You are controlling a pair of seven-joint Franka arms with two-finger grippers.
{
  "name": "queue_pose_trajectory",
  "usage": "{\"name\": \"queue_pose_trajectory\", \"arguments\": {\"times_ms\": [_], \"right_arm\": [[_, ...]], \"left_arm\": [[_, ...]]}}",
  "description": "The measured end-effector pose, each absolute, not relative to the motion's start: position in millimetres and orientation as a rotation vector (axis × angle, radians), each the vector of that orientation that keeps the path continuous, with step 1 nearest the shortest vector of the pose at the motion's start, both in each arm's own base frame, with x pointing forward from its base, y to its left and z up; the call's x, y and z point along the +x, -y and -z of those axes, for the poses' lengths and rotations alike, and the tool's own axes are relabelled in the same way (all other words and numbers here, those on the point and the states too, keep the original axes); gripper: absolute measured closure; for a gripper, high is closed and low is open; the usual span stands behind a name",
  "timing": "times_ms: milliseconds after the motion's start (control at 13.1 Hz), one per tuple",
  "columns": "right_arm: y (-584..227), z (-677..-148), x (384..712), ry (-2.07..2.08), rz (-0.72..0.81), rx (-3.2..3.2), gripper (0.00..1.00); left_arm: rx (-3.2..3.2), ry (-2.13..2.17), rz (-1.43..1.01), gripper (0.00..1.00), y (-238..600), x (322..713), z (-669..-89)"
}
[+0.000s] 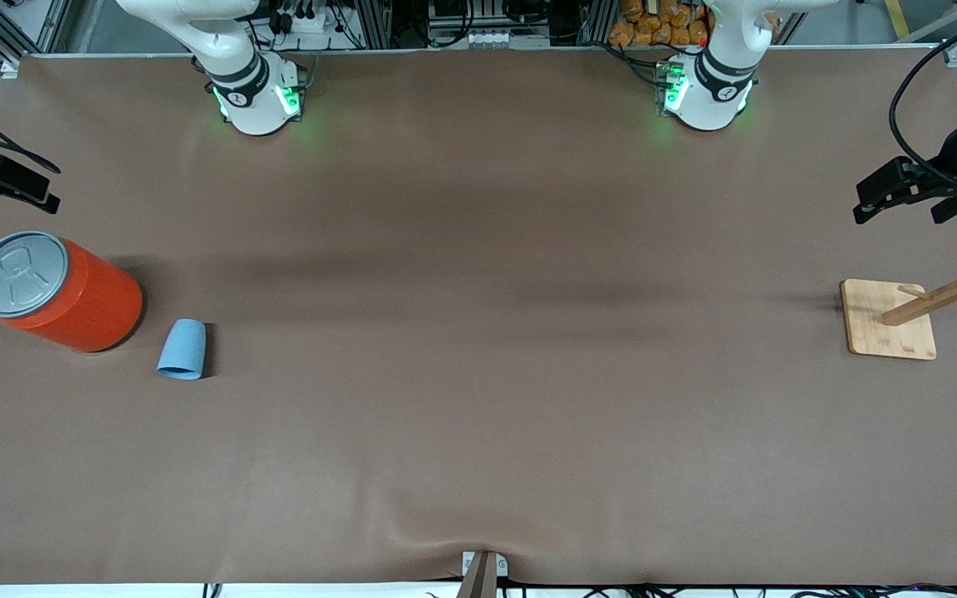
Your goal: Flip cup
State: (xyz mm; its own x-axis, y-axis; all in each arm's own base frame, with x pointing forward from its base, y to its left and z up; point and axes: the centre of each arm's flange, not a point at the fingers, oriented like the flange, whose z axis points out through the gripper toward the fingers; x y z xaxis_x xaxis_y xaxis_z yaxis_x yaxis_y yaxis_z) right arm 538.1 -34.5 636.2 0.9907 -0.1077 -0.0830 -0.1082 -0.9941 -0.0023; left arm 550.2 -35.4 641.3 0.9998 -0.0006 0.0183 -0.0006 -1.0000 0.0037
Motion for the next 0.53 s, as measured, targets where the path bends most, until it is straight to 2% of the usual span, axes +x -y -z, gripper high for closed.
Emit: {"name": "queue_pose_trajectory", "arguments": {"times_ms": [229, 534], "right_arm": [[28, -615, 553, -0.151, -0.155, -3.131, 0.0], [31, -558, 580, -0.159, -0.283, -3.13, 0.0]], "left_arm": [[3.139, 0.001, -0.02, 0.0, 36, 552, -639], [3.139, 0.002, -0.015, 0.0, 35, 553, -637]]}}
